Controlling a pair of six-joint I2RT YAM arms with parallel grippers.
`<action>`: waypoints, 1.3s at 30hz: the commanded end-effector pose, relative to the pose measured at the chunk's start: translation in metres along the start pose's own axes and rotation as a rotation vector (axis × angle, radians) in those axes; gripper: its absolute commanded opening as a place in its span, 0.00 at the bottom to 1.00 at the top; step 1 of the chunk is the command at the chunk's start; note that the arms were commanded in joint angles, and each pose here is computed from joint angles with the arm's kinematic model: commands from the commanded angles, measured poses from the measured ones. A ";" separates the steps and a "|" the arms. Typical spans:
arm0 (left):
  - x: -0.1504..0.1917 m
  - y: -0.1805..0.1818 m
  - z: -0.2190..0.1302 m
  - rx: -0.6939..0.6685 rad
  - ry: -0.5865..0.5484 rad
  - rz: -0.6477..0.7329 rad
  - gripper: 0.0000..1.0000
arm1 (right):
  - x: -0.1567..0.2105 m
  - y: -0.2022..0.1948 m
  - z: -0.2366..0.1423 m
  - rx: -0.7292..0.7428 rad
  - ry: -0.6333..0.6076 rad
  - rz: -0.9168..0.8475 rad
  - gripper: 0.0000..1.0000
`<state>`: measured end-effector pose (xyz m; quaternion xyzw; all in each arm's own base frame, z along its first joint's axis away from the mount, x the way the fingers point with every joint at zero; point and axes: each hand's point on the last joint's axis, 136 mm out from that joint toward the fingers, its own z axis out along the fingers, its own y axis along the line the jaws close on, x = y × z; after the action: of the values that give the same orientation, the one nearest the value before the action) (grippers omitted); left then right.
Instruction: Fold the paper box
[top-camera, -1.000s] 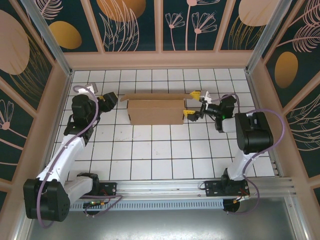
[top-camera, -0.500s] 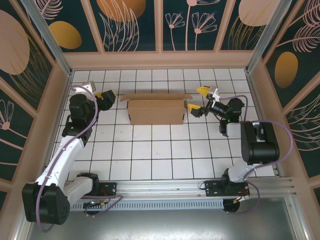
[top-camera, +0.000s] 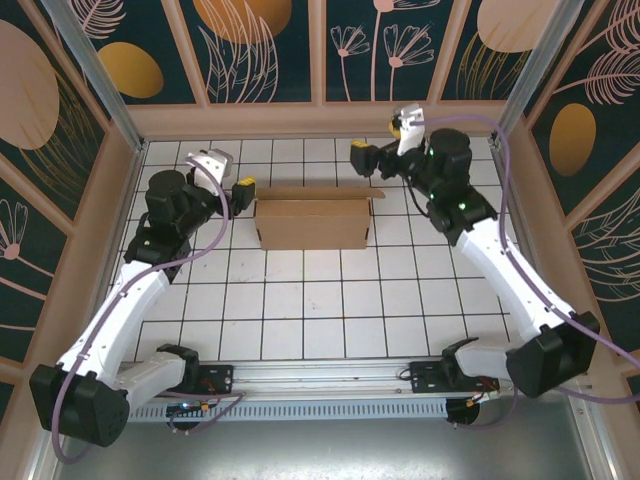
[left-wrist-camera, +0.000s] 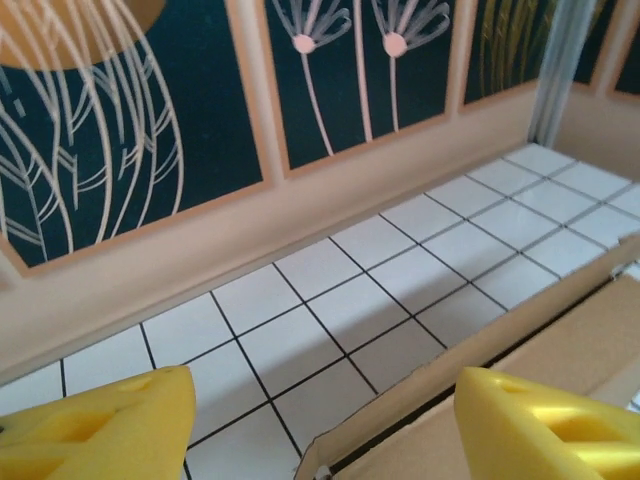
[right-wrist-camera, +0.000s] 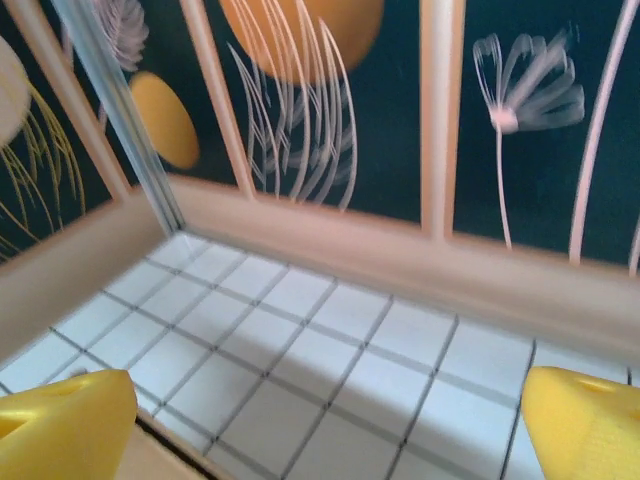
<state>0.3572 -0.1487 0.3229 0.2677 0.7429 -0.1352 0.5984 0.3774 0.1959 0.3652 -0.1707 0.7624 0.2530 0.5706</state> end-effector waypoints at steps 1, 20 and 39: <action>0.009 -0.006 0.013 0.079 0.094 0.094 0.66 | 0.030 -0.001 -0.028 -0.195 0.069 0.236 0.99; 0.060 0.030 0.022 0.202 0.129 0.048 0.65 | 0.039 -0.014 -0.008 0.053 0.109 -0.394 0.37; 0.102 0.017 0.027 0.357 0.119 0.095 0.49 | 0.128 -0.014 0.010 -0.409 0.241 -0.512 0.49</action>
<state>0.3733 -0.1254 0.2184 0.3996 0.7421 -0.2231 0.4898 0.3576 0.1928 0.2337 -0.4803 0.7083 0.2309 0.4629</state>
